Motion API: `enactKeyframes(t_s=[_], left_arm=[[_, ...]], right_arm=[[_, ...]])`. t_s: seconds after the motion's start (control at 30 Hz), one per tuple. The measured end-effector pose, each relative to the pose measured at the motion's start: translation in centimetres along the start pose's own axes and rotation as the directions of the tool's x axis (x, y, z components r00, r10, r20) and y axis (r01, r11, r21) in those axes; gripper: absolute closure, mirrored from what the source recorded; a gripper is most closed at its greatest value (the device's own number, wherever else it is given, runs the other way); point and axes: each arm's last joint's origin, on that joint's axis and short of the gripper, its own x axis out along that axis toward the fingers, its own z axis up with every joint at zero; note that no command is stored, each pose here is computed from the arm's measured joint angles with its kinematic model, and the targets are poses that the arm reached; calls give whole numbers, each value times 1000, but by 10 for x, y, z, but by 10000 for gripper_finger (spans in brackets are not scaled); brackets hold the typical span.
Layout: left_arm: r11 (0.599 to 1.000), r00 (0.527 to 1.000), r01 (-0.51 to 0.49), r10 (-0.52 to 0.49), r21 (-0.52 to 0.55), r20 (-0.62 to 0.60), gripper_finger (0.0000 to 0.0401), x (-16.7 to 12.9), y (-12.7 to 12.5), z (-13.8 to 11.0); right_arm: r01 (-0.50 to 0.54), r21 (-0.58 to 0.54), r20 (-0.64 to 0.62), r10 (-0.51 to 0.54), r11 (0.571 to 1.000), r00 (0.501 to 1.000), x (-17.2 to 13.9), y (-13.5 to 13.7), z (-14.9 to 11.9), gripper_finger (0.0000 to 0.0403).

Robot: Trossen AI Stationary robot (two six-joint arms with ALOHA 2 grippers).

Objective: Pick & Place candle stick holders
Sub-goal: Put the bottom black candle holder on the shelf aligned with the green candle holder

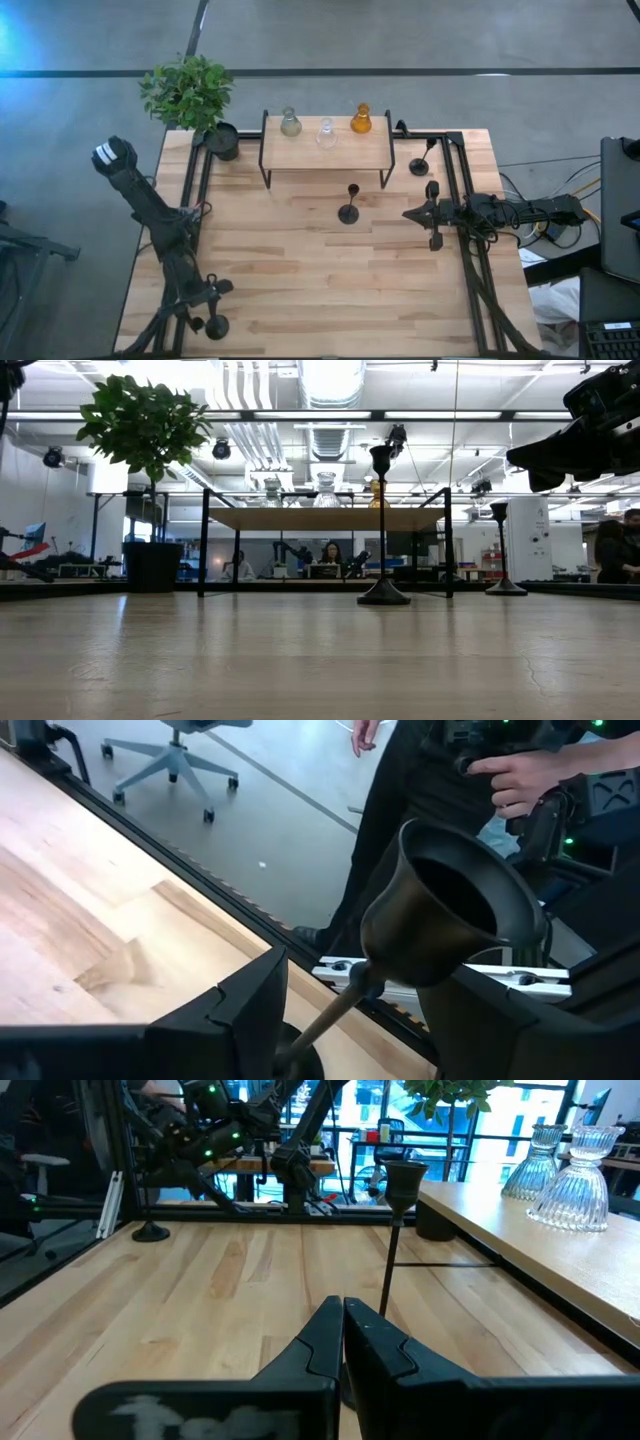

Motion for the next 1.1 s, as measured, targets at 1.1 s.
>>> enactKeyframes(t_s=[1.1], left_arm=[[999, 996, 29, -28, 14, -88, 266, 12, 6, -11]], right_arm=[[0, 0, 0, 0, 1000, 1000, 0, 0, 0, 394]])
